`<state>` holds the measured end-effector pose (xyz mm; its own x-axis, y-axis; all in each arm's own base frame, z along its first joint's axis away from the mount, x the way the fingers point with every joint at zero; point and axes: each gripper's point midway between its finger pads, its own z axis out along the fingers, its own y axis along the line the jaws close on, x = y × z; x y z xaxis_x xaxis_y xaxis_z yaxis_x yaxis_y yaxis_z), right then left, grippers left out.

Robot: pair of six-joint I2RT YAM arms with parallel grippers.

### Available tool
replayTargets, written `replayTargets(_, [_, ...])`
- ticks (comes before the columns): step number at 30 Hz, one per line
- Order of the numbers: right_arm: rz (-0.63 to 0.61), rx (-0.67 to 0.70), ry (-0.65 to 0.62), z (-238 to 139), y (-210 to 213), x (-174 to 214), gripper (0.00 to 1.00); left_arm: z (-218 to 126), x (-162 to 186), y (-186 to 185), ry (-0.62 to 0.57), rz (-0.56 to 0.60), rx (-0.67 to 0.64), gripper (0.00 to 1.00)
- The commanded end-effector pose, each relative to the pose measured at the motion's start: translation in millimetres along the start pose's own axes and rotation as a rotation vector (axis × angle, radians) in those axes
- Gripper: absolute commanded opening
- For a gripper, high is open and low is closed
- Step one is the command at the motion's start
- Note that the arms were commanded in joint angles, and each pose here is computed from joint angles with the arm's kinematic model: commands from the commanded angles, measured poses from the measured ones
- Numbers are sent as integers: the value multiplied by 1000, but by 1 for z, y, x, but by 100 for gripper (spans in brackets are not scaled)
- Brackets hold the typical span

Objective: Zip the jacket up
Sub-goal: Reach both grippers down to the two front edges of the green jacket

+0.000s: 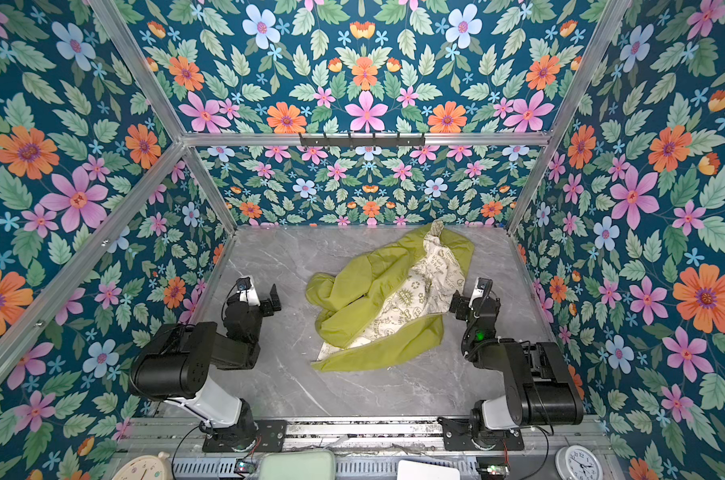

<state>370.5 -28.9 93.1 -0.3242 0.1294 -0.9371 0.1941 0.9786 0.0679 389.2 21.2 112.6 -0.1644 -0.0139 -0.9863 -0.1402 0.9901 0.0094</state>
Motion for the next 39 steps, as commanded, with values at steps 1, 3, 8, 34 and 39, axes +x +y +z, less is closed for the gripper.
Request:
replayTargets(1, [-8,5,-25,1,0,-7,99,0,-1,1,-4,10,-2,100])
replayTargets(3, [-6,2,-23,1,0,-6,99,0,-2,1,-8,12,-4,100])
replayTargets(8, [9,36,39,-18,2,-44,99,-15,-69,7,-15,27,-210,100])
replayTargets(34, [366,-257,785,-151,165,82,83,-127,0,-283,569,251,589,98])
replayTargets(39, [360,-237,776,-135,176,86,77,-117,30,-290,633,328,564,98])
